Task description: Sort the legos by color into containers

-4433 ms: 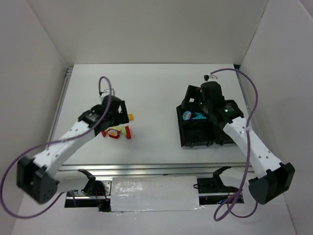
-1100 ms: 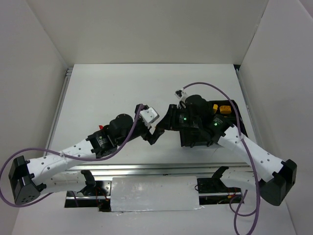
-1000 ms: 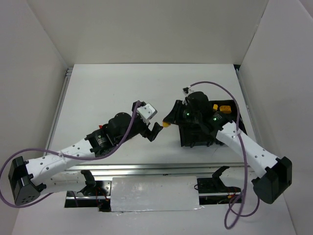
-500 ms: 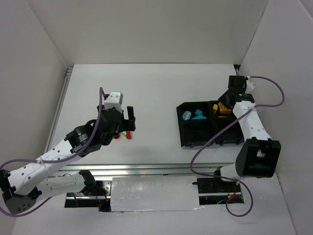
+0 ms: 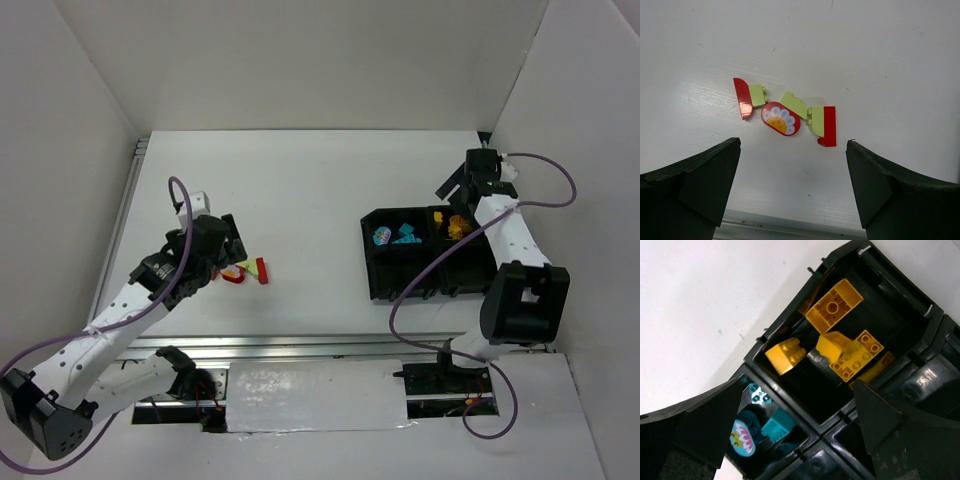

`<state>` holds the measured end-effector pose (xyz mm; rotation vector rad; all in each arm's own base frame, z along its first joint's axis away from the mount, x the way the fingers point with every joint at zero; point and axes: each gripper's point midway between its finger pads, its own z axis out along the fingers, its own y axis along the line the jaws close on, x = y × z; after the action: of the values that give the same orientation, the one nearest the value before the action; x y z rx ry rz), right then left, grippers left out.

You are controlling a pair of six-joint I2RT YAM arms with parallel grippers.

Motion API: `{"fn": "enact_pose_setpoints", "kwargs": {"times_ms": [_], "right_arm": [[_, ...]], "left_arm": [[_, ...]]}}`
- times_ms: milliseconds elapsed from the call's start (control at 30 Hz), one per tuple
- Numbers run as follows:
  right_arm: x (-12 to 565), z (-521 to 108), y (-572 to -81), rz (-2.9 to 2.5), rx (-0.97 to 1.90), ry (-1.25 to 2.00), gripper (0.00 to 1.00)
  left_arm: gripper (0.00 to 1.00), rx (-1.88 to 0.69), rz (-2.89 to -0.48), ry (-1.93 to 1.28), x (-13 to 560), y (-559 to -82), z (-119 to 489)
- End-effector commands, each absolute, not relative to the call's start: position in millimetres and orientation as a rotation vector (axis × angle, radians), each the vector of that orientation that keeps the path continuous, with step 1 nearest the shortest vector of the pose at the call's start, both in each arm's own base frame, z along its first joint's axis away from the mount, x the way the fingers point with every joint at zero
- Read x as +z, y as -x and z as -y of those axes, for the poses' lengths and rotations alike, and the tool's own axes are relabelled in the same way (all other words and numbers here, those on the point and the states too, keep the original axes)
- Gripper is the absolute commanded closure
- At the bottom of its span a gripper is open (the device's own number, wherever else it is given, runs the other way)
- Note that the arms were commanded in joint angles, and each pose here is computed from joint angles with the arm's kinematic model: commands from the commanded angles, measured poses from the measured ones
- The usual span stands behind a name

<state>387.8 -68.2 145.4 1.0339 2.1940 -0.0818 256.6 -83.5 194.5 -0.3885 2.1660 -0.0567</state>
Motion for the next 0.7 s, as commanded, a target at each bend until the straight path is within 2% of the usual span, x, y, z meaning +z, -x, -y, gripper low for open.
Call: {"fn": "enact_pose_setpoints", "kwargs": {"times_ms": [0,167,267,667], "right_arm": [[204.4,39.4,-391.1,-2.094,0.038,-0.909,0.0],[223.5,-31.7,-375.9,-2.112,0.14,-0.68,0.0],[225.6,-71.7,-361.4,-2.137,0.295,-0.559,0.0],[225.0,-106.0,-315.7,-2.152,0.504,-0.364,0.0]], "left_arm": [[0.0,-0.133,-2.162,0.438,187.9,-266.5,95.4],[0.0,-0.153,-2.238,0.435,163.0,-275.3,112.1],[0.01,-0.167,-2.293,0.436,146.2,-281.8,124.5],[0.06,-0.076,-2.371,0.575,86.3,-297.8,146.3]]}}
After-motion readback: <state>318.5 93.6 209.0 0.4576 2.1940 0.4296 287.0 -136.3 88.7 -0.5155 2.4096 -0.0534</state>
